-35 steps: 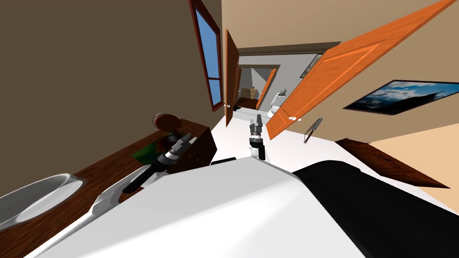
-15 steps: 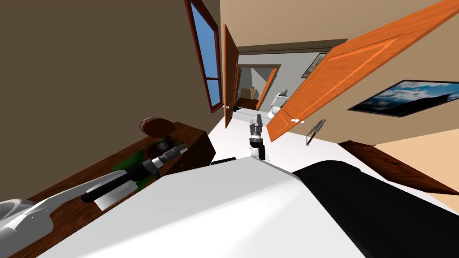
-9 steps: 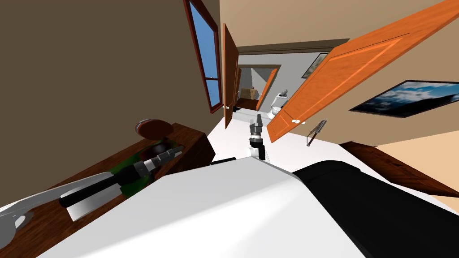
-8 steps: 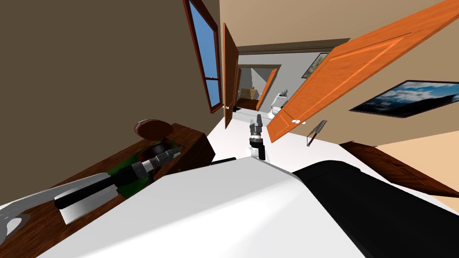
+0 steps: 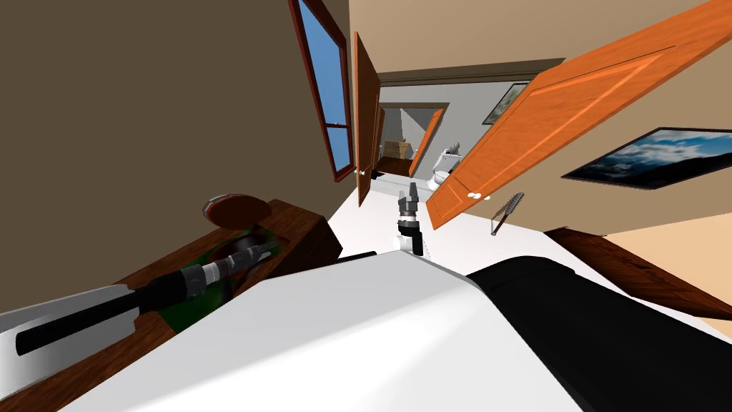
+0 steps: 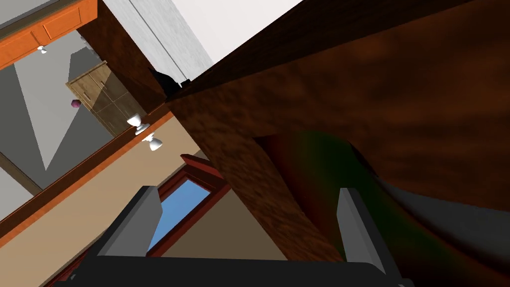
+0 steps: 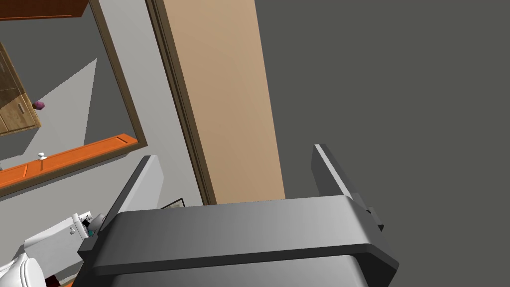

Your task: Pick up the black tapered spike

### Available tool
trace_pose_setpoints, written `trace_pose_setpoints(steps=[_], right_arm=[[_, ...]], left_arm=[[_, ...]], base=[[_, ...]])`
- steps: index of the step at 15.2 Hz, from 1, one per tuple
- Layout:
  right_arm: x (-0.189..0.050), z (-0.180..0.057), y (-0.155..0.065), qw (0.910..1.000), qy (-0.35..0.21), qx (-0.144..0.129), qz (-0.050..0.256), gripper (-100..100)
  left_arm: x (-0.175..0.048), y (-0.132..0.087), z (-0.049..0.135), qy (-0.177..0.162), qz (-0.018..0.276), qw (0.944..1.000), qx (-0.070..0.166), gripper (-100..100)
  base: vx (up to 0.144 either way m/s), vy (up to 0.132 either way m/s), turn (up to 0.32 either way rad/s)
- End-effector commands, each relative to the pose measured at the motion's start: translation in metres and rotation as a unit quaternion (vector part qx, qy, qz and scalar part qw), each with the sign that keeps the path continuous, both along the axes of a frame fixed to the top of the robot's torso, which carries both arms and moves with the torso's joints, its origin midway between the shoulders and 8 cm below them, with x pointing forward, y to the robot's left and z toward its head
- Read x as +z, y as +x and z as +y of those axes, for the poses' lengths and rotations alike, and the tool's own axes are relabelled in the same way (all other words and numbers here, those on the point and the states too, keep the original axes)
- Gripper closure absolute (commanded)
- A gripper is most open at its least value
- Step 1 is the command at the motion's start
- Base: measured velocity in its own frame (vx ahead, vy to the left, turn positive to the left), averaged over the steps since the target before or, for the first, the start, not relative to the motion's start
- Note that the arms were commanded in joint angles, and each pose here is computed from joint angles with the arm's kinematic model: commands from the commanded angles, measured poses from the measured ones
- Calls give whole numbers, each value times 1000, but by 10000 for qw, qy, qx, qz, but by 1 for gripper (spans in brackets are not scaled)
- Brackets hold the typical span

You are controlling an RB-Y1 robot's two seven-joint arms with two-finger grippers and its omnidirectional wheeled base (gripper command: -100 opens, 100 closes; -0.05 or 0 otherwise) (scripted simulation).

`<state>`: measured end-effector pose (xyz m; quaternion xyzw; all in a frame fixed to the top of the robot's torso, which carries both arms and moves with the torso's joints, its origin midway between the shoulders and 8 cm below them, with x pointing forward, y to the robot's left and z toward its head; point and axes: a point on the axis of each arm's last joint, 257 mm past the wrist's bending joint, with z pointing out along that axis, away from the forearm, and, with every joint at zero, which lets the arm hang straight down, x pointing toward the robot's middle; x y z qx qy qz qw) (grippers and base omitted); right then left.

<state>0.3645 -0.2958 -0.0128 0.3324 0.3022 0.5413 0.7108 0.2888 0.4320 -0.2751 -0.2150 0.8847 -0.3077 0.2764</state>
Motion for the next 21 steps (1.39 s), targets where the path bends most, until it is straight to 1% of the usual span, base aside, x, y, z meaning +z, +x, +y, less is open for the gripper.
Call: trace_pose_setpoints(steps=[1,2,3,4,5,6,7,8,9,10,11,12,13,14,15,16,17,19,20,21], right_arm=[[0,0,0,10000,0,0,0,0],[0,0,0,10000,0,0,0,0],[0,0,0,10000,0,0,0,0],[0,0,0,10000,0,0,0,0],[0,0,0,10000,0,0,0,0],[0,0,0,10000,0,0,0,0],[0,0,0,10000,0,0,0,0],[0,0,0,10000,0,0,0,0],[0,0,0,10000,0,0,0,0],[0,0,0,10000,0,0,1,0],[0,0,0,10000,0,0,0,0],[0,0,0,10000,0,0,0,0],[0,0,0,10000,0,0,0,0],[0,0,0,10000,0,0,0,0],[0,0,0,10000,0,0,0,0],[0,0,0,10000,0,0,0,0],[0,0,0,10000,0,0,0,0],[0,0,0,10000,0,0,0,0],[0,0,0,10000,0,0,0,0],[0,0,0,10000,0,0,0,0]], left_arm=[[3,-1,6,126,39,9999,-20,-100],[-1,-12,28,337,250,9991,111,-100],[2,-11,32,424,262,9987,73,-100],[2,-11,32,424,262,9987,73,-100],[-1,-22,53,620,465,9968,209,-100],[3,-21,57,705,475,9962,173,-100],[1,-33,77,895,673,9932,305,-100],[5,-32,81,967,680,9926,275,-100],[3,-45,99,1122,872,9890,414,-100],[8,-44,102,1206,878,9881,381,-100],[8,-44,102,1206,878,9881,381,-100],[9,-57,121,1391,1069,9832,497,-100],[11,-56,122,1417,1071,9829,487,-100],[12,-70,138,1568,1258,9777,606,-100],[13,-70,140,1599,1259,9773,593,-100],[16,-84,155,1748,1445,9714,699,-100],[16,-84,155,1748,1445,9714,699,-100],[16,-116,176,1934,1815,9599,906,-100],[16,-116,176,1934,1815,9599,906,-100],[14,-133,182,1967,2000,9546,1006,-100]], base=[[30,-14,5],[38,-15,0],[50,-20,1],[44,-17,4],[65,-24,0],[76,-30,6],[97,-29,6],[96,-24,6],[100,-37,5],[95,-43,6],[61,-28,6],[60,-21,2],[58,-20,6],[61,-22,11],[60,-22,13],[63,-34,8],[58,-37,7],[74,-24,16],[81,-28,23],[65,-31,15]])
